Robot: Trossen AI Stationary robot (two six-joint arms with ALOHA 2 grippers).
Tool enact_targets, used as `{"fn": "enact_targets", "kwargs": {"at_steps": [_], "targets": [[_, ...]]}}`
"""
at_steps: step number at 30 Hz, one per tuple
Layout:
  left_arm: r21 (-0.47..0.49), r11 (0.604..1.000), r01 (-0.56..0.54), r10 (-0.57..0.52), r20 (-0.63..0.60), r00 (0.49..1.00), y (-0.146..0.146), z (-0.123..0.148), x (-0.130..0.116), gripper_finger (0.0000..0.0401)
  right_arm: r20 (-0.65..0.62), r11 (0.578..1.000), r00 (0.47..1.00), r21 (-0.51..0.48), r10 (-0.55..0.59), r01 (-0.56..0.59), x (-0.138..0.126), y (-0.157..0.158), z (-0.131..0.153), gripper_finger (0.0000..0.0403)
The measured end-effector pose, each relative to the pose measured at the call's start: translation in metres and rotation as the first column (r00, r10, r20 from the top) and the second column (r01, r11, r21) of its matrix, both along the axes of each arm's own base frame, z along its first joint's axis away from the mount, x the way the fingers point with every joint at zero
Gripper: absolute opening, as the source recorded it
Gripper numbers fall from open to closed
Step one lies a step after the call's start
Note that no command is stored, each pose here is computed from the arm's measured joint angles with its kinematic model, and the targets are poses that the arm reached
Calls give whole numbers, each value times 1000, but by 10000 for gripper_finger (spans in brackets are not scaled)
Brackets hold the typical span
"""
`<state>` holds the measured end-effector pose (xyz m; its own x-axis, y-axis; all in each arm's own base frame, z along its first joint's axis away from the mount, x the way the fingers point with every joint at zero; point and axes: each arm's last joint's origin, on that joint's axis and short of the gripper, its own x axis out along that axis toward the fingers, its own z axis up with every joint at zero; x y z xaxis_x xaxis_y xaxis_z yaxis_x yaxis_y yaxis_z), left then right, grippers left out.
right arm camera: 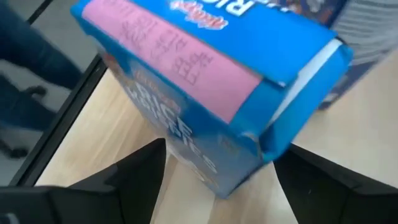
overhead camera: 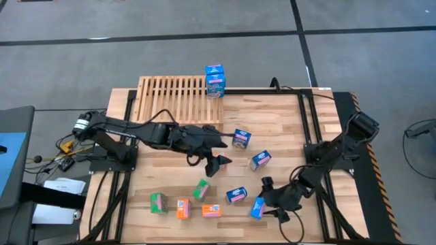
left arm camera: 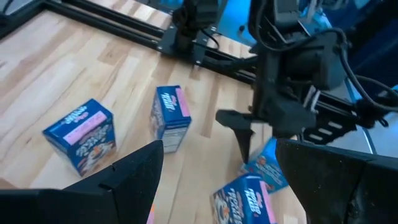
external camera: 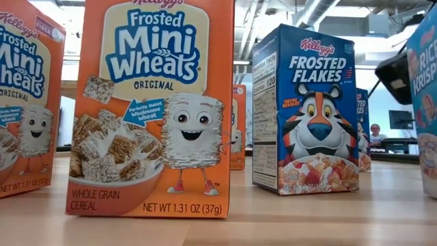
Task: Stack cereal on shelf
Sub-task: Put the light blue cereal box on the shelf aligned with the other light blue cereal boxes
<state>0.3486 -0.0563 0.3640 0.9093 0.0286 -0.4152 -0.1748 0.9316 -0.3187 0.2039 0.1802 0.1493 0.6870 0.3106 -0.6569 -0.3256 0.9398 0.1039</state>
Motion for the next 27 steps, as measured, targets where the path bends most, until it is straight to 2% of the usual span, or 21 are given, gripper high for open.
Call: {"fn": "enact_targets", "kwargs": {"at_steps": [7,14,20,27], "targets": [[-6,1000,-5,5,-1,1000,4,0,1,300,18,996,996,-17,84,-83,10,-9,2,281],[-10,1000,-1,1,-5,1000,4,0,0,300,8,998,998,-24,62,-61,15,-17,1,259],[-16,1000,13,-14,-7,1000,4,0,0,300,-2,990,990,-27,140,-140,17,-19,0,259],[-17,1000,17,-17,-5,1000,3,0,0,300,7,990,991,-23,137,-137,18,-20,1,228]]}}
